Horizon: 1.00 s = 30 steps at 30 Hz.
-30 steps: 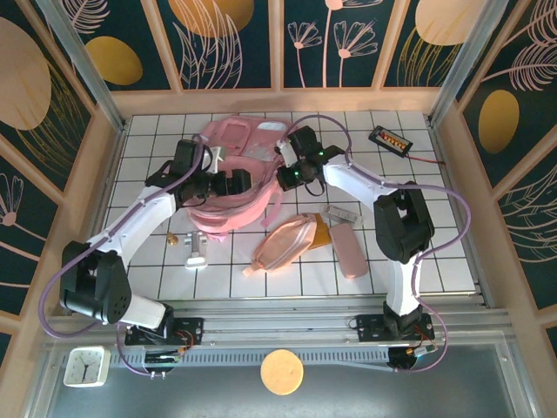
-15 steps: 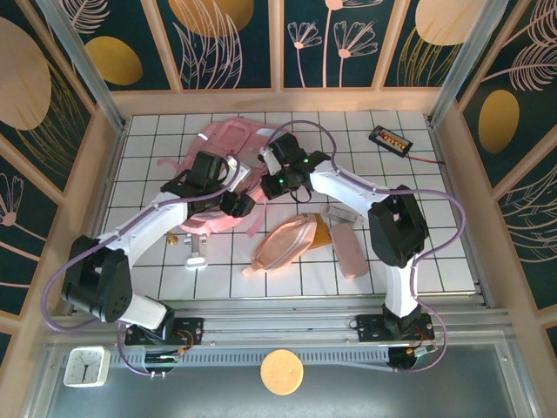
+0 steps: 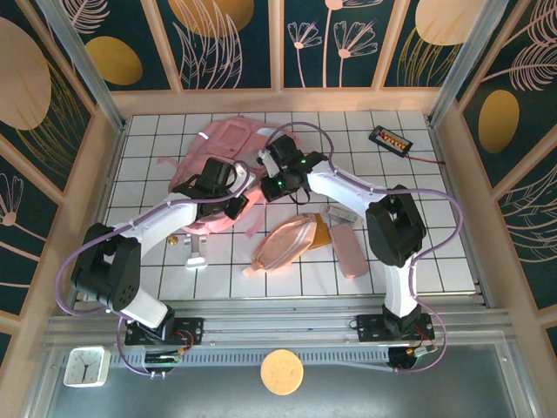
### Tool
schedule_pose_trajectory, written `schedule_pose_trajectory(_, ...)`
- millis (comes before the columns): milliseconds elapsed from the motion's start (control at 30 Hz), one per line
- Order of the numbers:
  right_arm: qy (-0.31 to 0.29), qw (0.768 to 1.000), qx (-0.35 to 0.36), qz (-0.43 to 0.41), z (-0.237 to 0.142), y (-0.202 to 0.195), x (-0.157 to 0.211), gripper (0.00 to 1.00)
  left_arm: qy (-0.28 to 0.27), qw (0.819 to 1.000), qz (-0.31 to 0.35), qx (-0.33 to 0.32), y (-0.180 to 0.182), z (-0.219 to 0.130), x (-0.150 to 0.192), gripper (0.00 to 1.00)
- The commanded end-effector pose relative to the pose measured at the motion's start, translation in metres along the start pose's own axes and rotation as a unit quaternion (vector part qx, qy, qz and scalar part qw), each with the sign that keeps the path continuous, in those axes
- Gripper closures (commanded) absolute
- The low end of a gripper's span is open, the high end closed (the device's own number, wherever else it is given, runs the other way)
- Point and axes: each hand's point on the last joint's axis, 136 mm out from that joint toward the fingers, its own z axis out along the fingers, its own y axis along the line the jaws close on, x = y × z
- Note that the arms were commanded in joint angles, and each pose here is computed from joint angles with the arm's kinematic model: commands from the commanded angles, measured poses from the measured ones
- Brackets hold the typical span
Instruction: Pack the student bag
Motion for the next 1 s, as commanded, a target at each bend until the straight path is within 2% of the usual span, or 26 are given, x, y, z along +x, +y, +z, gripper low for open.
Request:
schedule_pose_trajectory(0, -0.033, 0.999, 0.002, 0.007, -0.025, -0.015, -0.015, 1.0, 0.014, 1.0, -0.002, -0.027, 0.009, -0.002, 0.019, 1.0)
schedule_pose_trajectory(167, -0.018, 0.999, 0.02, 0.028, -0.031, -0.049, -0.004, 1.0, 0.012, 1.0, 0.002, -0.025, 0.007, -0.007, 0.024, 1.0)
schedule_pose_trajectory(400, -0.01, 0.999, 0.009, 0.033, -0.032, -0.056, 0.007, 1.0, 0.014, 1.0, -0.007, 0.008, -0.004, -0.004, 0.023, 1.0)
schedule_pose_trajectory(533, -0.011, 0.998, 0.031, 0.047, -0.032, -0.068, 0.012, 1.0, 0.021, 1.0, -0.007, 0.003, -0.003, -0.004, 0.027, 1.0)
schedule_pose_trajectory(600, -0.021, 0.997, 0.037, 0.067, -0.039, -0.087, 0.011, 1.0, 0.022, 1.0, -0.008, 0.004, -0.004, -0.005, 0.03, 1.0)
schedule_pose_trajectory(767, -0.027, 0.998, 0.006, 0.062, -0.041, -0.079, 0.013, 1.0, 0.001, 0.999, -0.021, 0.039, -0.016, -0.007, 0.024, 1.0)
schedule_pose_trajectory(800, -0.025, 0.998, -0.001, 0.063, -0.04, -0.077, 0.014, 0.98, -0.001, 0.999, -0.027, 0.043, -0.017, -0.007, 0.023, 1.0)
schedule_pose_trajectory(933, -0.016, 0.996, -0.031, 0.077, -0.038, -0.066, 0.016, 0.71, -0.005, 0.997, -0.04, 0.06, -0.022, -0.004, 0.019, 1.0)
schedule_pose_trajectory(967, -0.015, 0.996, -0.035, 0.08, -0.039, -0.064, 0.017, 0.68, -0.008, 0.997, -0.042, 0.064, -0.023, -0.004, 0.017, 1.0)
